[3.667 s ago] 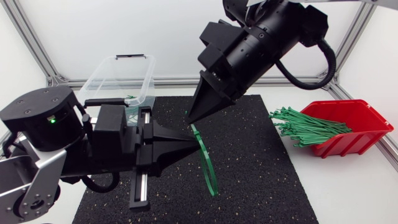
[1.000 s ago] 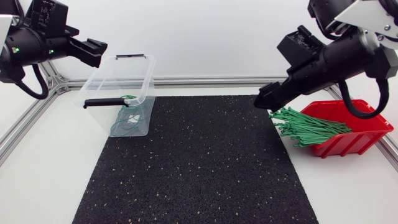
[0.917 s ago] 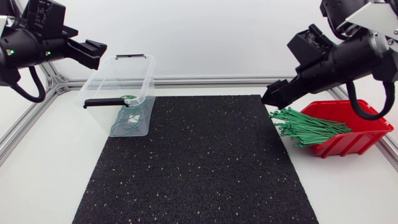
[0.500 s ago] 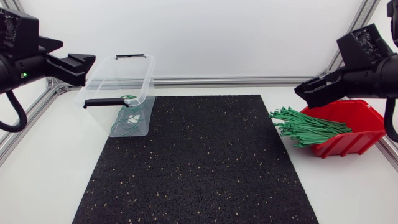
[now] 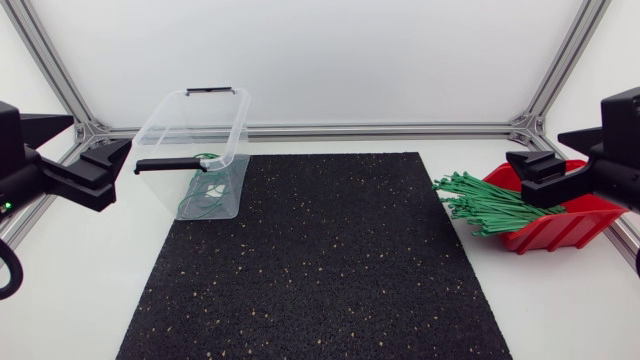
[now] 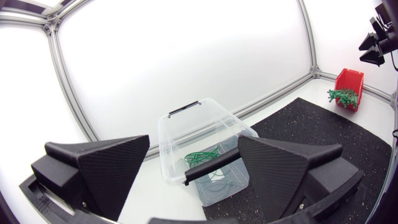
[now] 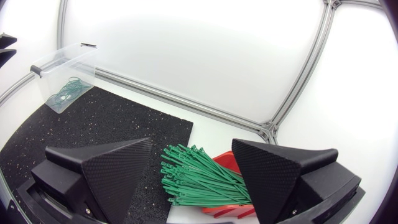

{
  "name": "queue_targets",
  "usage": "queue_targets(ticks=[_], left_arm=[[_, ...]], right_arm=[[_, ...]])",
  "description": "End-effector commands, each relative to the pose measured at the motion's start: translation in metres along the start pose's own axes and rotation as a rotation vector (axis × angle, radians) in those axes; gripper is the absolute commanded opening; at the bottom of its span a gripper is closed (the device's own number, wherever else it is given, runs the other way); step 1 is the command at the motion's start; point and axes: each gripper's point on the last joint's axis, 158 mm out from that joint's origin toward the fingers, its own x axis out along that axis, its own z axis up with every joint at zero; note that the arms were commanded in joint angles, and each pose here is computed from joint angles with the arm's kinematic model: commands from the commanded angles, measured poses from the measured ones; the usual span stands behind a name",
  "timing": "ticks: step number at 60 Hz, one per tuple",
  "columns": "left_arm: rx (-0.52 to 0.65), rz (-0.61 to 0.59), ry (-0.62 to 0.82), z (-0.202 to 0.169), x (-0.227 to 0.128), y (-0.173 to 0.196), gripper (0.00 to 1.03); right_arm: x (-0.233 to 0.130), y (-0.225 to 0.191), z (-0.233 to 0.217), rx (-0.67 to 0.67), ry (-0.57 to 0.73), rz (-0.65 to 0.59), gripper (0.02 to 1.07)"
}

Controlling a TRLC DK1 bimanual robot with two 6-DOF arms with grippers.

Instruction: Take a green cable tie from the red box, thread the tail through the head to close it, then place it in the transparent bin on the left.

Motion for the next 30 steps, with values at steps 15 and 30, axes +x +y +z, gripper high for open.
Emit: queue_targets(ticks=[15, 30], left_arm=[[-0.058, 0.033, -0.019, -0.036, -0.024, -0.010, 0.99], [-0.144, 0.074, -0.030, -0.065, -0.033, -0.014, 0.99]], right_arm=[[-0.005, -0.007, -0.020, 0.001, -0.100, -0.091, 0.93], [-0.012, -0.006, -0.034, 0.060, -0.178, -0.121, 0.92]])
